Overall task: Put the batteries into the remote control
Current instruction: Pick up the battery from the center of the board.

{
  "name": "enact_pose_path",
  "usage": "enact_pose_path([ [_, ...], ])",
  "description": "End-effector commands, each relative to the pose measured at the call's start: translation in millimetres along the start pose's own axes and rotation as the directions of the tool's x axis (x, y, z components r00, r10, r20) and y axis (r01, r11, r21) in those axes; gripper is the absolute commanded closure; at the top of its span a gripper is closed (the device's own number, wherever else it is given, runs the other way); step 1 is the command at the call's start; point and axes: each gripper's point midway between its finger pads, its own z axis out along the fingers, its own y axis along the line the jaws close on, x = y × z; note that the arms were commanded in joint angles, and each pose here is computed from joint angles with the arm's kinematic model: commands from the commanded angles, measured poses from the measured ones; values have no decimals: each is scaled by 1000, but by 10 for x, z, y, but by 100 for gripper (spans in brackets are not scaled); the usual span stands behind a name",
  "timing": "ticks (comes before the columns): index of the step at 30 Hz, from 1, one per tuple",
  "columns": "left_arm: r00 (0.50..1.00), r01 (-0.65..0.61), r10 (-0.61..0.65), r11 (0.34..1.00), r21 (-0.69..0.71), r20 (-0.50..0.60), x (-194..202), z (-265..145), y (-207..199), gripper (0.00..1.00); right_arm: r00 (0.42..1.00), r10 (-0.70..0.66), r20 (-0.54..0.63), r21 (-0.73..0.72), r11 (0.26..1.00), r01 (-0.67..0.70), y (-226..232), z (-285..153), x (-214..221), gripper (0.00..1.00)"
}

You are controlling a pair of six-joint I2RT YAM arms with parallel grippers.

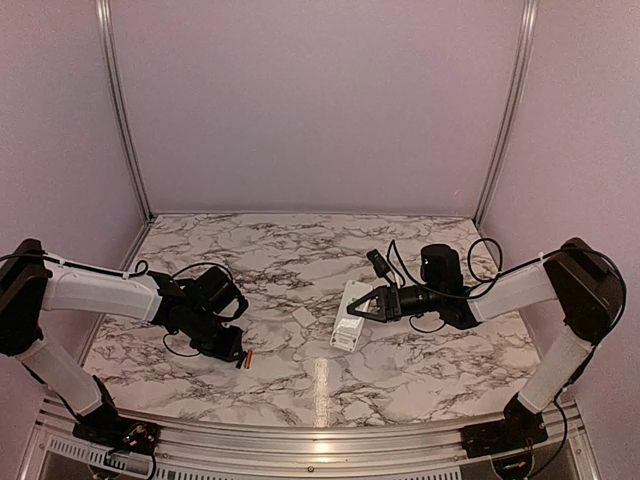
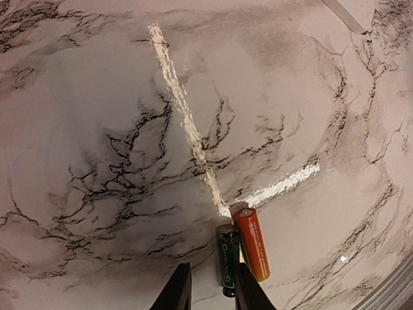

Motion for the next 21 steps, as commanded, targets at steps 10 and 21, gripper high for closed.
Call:
enact_pose_path([
  [10,999,-23,21,999,-36,-37,31,79,4,78,999,-45,11,-22,999,45,119,2,-105,100],
  [21,997,-51,40,984,-169,-67,91,54,246,88,1000,-27,0,-17,999,27,82,18,-87,100],
])
